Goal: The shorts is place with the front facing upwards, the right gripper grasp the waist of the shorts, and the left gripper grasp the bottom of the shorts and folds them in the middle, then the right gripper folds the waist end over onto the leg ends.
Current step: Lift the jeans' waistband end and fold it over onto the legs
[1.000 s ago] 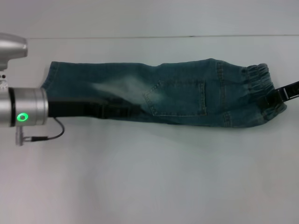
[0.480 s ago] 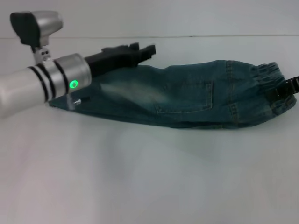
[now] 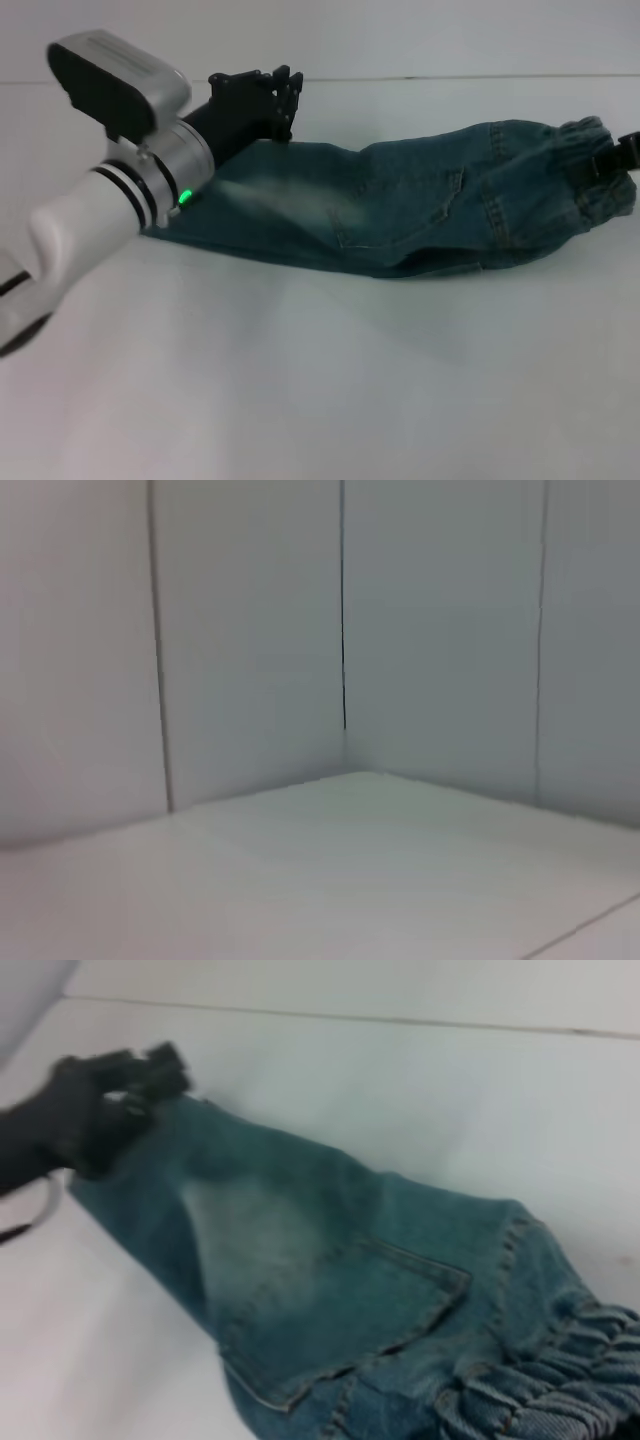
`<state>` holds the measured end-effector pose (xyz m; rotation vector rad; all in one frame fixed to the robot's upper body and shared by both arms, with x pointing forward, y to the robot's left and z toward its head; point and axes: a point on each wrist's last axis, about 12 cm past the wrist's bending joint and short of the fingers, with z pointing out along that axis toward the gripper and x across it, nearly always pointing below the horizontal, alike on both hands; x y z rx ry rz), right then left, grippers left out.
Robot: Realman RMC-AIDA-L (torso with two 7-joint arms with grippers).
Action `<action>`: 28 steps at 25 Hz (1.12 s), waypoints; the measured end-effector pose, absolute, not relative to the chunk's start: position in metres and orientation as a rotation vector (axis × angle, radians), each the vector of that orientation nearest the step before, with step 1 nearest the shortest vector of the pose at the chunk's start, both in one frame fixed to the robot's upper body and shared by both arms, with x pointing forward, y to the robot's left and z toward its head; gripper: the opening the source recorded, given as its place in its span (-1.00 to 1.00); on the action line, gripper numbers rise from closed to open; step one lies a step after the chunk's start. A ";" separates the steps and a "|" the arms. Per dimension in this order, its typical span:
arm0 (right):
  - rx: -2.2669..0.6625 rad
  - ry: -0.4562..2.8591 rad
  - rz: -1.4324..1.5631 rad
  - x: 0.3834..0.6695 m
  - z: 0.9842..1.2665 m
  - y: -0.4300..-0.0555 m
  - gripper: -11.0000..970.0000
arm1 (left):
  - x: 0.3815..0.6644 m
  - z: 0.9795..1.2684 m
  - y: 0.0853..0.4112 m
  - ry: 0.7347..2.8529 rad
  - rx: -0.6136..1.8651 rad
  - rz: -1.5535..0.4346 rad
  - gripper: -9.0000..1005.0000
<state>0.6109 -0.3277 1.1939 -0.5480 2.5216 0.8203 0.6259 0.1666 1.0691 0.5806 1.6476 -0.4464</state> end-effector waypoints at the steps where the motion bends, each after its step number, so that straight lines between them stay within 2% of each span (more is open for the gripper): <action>1: -0.553 2.514 0.832 0.611 1.196 -0.326 -0.76 | 0.624 1.067 0.164 1.630 0.610 -0.402 -0.43; 6: -0.553 2.467 0.855 0.612 1.213 -0.323 -0.76 | 0.617 1.058 0.153 1.576 0.752 -0.268 -0.82; 12: -0.571 2.419 0.872 0.614 1.229 -0.319 -0.77 | 0.610 1.048 0.142 1.571 0.881 -0.199 -0.98; 20: -0.600 2.334 0.920 0.614 1.252 -0.311 -0.77 | 0.607 1.045 0.130 1.608 0.859 -0.186 -0.98; 28: -0.601 2.264 0.939 0.620 1.262 -0.305 -0.77 | 0.601 1.038 0.123 1.655 0.858 -0.209 -0.98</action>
